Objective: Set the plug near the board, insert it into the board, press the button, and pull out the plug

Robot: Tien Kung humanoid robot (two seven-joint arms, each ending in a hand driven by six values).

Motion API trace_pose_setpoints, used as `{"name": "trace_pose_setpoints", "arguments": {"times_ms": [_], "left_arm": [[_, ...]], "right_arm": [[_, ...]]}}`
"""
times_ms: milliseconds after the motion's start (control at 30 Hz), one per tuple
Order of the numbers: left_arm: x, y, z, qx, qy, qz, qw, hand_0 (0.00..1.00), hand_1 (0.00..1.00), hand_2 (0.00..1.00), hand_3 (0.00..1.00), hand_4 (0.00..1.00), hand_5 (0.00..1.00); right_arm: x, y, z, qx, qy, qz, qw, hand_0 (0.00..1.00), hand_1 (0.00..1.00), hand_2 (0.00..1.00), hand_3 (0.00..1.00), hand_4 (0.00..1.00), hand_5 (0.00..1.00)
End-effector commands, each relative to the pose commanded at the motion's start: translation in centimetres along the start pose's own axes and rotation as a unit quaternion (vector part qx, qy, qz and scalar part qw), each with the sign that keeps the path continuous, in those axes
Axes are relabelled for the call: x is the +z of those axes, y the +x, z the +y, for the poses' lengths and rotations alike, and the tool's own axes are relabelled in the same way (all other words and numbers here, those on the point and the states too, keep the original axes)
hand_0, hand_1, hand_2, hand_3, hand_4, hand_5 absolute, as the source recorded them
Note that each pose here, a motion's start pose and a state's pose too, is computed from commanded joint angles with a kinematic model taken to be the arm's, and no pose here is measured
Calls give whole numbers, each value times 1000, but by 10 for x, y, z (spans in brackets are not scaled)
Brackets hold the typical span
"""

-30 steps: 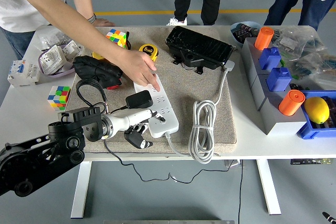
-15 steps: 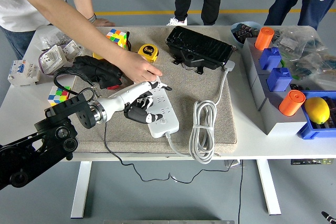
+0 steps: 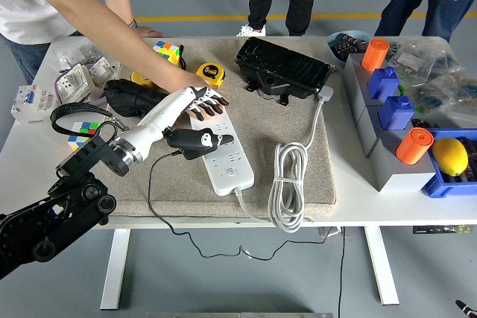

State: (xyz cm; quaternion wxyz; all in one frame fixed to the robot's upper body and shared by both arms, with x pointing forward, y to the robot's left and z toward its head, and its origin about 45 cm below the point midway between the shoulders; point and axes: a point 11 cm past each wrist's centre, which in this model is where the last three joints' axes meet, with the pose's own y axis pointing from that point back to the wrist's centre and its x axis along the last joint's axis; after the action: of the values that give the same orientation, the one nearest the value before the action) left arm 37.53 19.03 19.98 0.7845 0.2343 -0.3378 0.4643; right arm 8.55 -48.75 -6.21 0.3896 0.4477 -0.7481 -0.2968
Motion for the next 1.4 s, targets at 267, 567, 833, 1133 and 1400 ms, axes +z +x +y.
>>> {"name": "trace_pose_setpoints", "arguments": {"times_ms": [267, 567, 833, 1133, 1400], "left_arm": [[-17, -6, -3, -3, 40, -82, 996, 738, 725, 747, 773, 998, 536], [-30, -11, -5, -12, 72, -127, 989, 653, 666, 692, 731, 998, 500], [-41, -18, -6, -27, 93, -156, 983, 585, 634, 649, 704, 998, 452], [-48, -21, -9, -30, 105, -161, 981, 575, 629, 646, 705, 998, 447], [-53, -22, -11, -32, 119, -160, 979, 501, 598, 606, 669, 997, 453]], "right_arm": [[-1, 1, 0, -1, 1, 4, 1000, 604, 619, 619, 549, 989, 400], [-1, 3, 0, 1, 1, 6, 1000, 605, 619, 620, 549, 990, 400], [0, 3, 0, 1, 0, 7, 1000, 604, 619, 620, 549, 990, 401], [1, 3, 0, 1, -1, 4, 1000, 605, 619, 620, 549, 989, 400], [0, 3, 0, 2, 1, 2, 1000, 606, 619, 620, 549, 989, 400]]}}
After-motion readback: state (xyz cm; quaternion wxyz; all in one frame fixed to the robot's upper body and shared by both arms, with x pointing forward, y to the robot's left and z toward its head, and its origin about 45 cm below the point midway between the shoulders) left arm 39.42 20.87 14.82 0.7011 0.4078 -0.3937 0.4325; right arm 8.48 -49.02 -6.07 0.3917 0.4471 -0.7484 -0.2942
